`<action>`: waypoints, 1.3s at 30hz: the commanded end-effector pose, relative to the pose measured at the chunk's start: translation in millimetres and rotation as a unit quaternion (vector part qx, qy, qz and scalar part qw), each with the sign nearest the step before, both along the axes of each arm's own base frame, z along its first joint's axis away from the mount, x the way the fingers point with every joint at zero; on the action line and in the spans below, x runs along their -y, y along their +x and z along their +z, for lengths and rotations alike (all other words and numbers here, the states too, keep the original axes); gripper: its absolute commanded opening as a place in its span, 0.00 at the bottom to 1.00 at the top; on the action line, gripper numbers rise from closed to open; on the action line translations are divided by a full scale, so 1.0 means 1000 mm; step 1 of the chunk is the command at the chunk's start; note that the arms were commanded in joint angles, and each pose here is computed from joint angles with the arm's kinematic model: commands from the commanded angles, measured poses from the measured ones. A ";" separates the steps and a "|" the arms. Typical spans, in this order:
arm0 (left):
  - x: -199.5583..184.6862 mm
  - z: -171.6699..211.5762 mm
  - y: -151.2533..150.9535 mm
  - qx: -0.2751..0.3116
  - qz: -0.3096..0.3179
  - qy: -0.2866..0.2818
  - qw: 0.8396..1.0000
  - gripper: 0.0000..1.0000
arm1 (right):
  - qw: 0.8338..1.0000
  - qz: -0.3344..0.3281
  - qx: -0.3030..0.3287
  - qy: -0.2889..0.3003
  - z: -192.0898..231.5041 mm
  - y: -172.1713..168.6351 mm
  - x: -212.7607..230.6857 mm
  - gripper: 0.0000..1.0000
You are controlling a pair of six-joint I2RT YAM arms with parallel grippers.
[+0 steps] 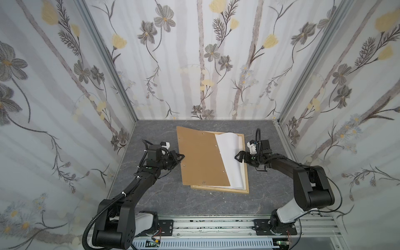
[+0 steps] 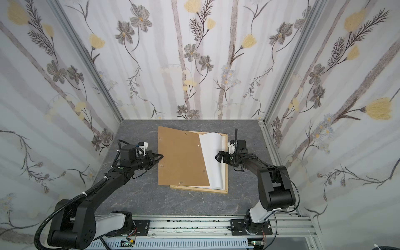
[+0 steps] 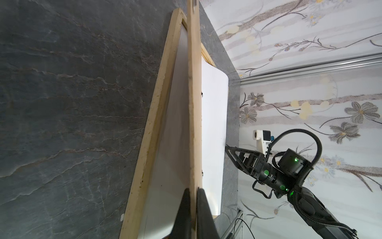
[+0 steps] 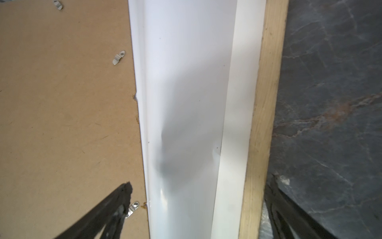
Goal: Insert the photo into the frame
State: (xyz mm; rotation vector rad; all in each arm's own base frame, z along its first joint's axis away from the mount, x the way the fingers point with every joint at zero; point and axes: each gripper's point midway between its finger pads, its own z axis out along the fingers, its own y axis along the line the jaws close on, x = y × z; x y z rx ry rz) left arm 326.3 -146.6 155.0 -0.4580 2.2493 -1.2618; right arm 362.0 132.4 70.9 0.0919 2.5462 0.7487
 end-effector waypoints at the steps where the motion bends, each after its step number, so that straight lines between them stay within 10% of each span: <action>1: -0.002 -0.006 -0.002 -0.008 -0.001 0.019 1.000 0.00 | 0.999 -0.028 0.015 -0.026 0.008 0.010 0.008 1.00; 21: -0.013 -0.015 -0.008 -0.014 -0.003 0.022 1.000 0.00 | 0.999 0.037 -0.015 0.005 -0.009 0.024 -0.069 1.00; 27: -0.019 -0.019 -0.011 -0.016 0.000 0.019 1.000 0.00 | 0.981 0.158 0.039 0.102 0.060 0.002 -0.156 1.00; 33: -0.027 -0.017 -0.012 -0.014 0.004 0.016 1.000 0.00 | 0.996 0.046 0.065 -0.048 0.071 0.020 -0.104 1.00; 39: -0.031 -0.017 -0.011 -0.013 0.008 0.014 1.000 0.00 | 0.970 -0.090 0.113 -0.193 0.108 0.019 -0.025 1.00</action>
